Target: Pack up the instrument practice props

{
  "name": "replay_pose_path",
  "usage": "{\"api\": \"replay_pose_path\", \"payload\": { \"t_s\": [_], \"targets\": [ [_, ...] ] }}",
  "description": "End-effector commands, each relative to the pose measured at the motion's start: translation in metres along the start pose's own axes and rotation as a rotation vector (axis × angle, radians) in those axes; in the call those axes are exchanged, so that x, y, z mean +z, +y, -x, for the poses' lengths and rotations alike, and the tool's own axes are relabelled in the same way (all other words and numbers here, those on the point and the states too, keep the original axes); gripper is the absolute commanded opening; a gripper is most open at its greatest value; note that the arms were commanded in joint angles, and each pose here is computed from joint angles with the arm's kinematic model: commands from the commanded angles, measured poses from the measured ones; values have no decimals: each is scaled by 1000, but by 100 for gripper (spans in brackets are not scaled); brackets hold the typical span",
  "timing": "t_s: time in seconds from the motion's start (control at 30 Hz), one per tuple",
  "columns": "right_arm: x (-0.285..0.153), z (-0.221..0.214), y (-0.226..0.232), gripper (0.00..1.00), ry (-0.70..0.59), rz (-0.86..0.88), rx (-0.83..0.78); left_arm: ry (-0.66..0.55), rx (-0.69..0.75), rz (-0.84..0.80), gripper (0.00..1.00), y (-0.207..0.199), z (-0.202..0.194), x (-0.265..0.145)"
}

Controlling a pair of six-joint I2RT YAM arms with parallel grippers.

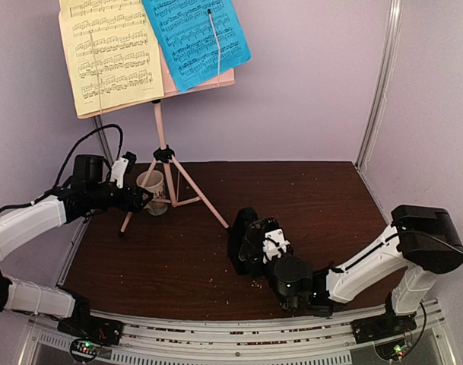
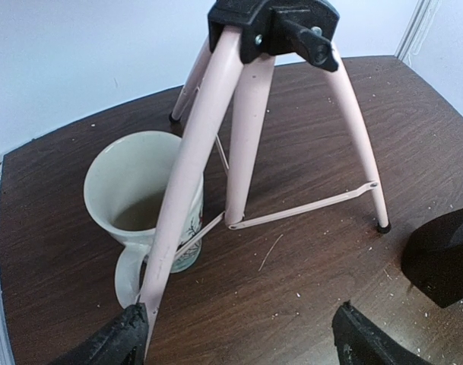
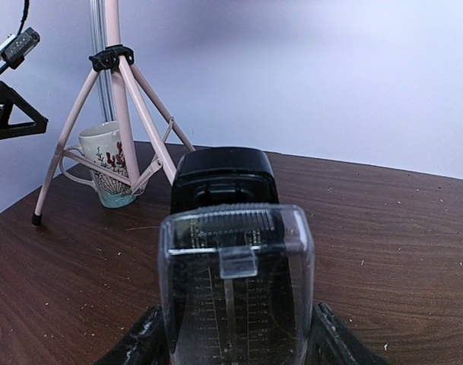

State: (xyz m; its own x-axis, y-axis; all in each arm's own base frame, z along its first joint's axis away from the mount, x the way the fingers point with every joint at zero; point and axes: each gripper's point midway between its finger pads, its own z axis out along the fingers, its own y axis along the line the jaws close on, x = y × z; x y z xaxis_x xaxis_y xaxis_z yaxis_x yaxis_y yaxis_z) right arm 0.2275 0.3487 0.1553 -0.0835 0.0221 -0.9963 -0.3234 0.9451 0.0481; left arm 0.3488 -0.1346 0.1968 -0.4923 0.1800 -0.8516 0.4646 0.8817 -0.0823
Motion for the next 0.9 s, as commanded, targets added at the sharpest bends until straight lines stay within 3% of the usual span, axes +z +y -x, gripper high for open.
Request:
{"api": "replay_pose_path", "payload": {
  "t_s": [0.0, 0.87],
  "targets": [
    [2, -6, 2, 47, 11, -21, -21, -23, 12, -8, 87, 1, 3, 2],
    [6, -26, 5, 51, 63, -35, -44, -19, 8, -16, 87, -1, 1, 2]
  ]
}}
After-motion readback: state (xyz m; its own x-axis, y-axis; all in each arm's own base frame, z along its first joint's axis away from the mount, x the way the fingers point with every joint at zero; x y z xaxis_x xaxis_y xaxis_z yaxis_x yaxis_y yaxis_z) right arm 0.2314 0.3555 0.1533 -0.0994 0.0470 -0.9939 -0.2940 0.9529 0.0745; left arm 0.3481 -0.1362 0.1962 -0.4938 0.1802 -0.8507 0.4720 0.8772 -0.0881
